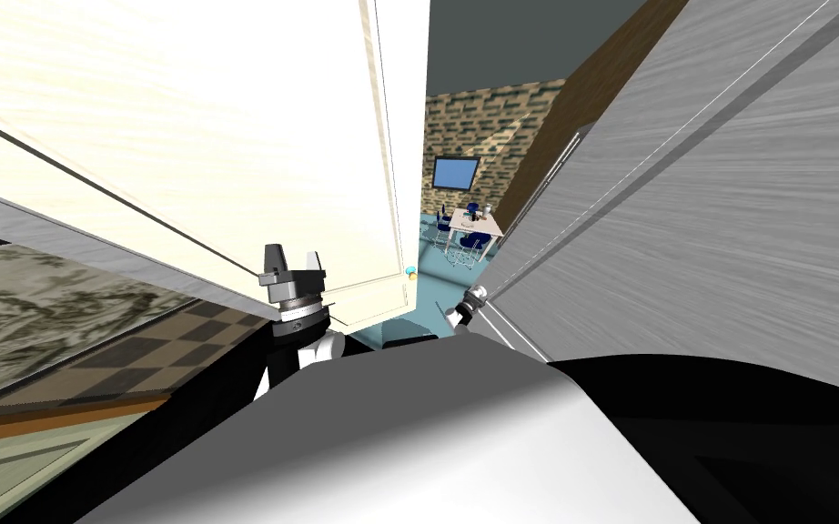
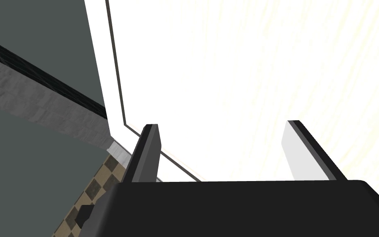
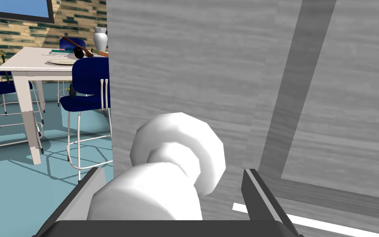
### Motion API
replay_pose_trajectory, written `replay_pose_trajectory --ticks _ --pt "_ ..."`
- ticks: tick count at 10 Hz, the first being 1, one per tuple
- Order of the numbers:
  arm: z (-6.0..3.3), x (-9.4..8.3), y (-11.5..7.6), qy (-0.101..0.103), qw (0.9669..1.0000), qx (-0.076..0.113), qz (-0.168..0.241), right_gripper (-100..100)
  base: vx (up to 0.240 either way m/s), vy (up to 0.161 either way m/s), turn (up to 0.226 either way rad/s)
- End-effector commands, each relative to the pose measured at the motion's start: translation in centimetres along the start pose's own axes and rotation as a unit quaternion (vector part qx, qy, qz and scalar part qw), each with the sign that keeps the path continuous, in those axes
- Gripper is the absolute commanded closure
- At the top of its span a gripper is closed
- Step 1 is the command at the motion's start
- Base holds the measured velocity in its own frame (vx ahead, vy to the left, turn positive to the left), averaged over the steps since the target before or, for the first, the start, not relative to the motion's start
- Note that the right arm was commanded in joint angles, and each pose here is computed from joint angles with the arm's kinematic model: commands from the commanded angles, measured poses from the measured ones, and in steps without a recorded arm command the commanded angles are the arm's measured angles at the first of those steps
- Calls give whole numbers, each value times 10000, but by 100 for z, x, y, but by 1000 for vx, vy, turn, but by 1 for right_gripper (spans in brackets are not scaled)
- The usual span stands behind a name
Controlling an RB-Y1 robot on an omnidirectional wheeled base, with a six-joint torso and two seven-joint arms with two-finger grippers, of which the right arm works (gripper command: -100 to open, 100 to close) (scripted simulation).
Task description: Push the door open
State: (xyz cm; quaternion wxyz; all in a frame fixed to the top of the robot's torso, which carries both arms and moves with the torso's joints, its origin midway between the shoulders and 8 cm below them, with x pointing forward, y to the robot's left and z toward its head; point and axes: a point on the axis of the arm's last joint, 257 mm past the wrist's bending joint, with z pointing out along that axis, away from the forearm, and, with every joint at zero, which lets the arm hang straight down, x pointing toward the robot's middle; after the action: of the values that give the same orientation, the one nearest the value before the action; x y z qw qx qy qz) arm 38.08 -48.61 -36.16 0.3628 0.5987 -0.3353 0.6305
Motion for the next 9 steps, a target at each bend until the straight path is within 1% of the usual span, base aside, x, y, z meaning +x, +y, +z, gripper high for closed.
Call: replay_pose_trajectory --ticks 1,2,4,5,6,7,8,9 --pt "85 -7 251 91 9996 -234 -83 100 -10 -6 -5" --pt "85 -7 251 91 9996 -234 -83 100 -9 3 -37" --pt "100 -11 351 91 9992 -390 -81 100 17 -26 68" --pt "100 -11 351 91 9992 -390 -81 100 11 -25 42" --pt "105 -14 401 88 9988 -468 -79 100 8 -33 31" --pt "105 -14 401 88 9988 -468 -79 100 6 -18 35" --pt "108 -18 450 86 9984 -546 -78 100 9 -36 50" --pt "108 -18 450 86 9984 -546 -78 100 21 -38 7"
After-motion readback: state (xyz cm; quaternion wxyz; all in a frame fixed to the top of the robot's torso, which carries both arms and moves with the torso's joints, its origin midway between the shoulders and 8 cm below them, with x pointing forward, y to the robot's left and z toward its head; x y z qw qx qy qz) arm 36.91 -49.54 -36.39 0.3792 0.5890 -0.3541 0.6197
